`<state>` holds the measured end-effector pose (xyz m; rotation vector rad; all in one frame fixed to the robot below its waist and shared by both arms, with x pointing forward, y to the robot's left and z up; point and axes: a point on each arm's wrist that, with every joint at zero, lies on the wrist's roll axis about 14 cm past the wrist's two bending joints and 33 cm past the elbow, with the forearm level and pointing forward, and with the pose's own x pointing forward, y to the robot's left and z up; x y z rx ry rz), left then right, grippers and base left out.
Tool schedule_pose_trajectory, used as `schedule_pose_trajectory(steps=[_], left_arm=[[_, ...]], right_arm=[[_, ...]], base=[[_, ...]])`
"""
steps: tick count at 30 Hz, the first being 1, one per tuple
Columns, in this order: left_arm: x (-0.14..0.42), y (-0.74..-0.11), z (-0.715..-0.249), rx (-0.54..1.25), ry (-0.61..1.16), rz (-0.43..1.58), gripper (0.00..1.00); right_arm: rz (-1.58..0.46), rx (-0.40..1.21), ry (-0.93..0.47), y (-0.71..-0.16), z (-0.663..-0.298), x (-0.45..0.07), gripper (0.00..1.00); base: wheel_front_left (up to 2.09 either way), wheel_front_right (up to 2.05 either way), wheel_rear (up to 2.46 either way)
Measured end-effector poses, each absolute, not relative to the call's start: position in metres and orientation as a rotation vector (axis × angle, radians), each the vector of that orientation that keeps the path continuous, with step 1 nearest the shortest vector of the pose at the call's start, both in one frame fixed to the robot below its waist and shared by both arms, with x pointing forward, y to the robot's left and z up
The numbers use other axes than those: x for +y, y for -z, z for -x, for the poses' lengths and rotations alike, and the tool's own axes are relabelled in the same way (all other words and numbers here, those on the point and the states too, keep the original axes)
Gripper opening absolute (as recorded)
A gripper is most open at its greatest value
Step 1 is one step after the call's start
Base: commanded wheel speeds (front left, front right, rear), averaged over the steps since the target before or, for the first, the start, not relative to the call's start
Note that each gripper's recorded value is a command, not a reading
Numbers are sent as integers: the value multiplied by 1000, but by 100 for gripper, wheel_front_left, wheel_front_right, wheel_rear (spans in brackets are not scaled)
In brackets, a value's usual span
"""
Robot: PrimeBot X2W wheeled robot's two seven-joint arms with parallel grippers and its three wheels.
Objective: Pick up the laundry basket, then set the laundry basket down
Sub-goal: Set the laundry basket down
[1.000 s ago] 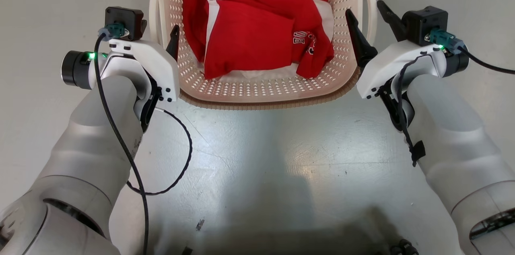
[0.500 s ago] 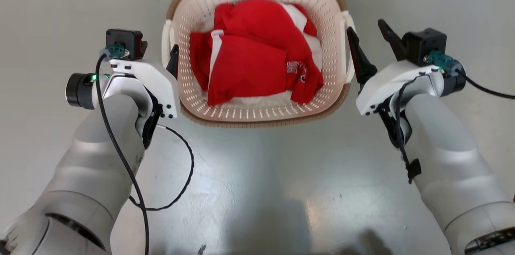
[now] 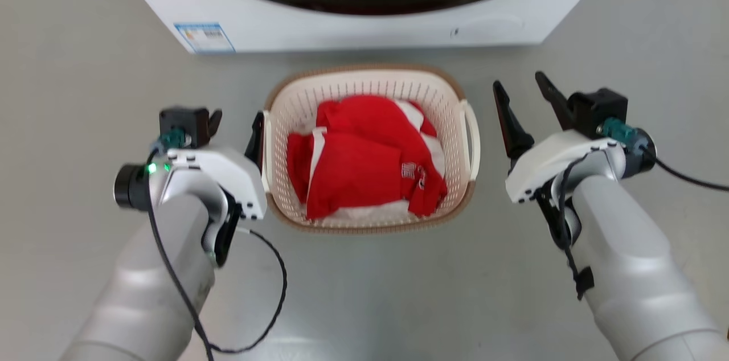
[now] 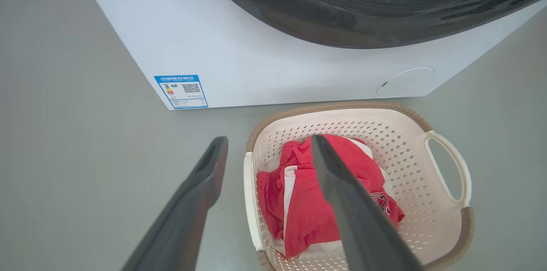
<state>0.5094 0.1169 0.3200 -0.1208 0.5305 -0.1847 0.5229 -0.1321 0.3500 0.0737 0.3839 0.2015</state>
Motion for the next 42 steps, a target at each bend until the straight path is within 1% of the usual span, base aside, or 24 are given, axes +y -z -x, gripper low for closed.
schedule_pose_trajectory(steps=[4, 13, 19, 27, 42], left_arm=[[123, -345, -495, 473, 172, 124, 100], [141, -403, -474, 314, 118, 151, 100], [155, -422, -454, 253, 74, 166, 100], [171, -433, -427, 200, 26, 171, 100], [201, -446, -383, 127, -84, 215, 100]], right_arm=[[-59, 324, -201, -378, -512, -135, 100], [-28, 182, -152, -436, -486, -162, 100], [-19, 116, -132, -459, -466, -172, 100], [-14, 66, -113, -474, -438, -181, 100], [-23, 44, -66, -474, -394, -198, 100]], base=[[0, 0, 0], [0, 0, 0], [0, 0, 0], [0, 0, 0], [0, 0, 0]])
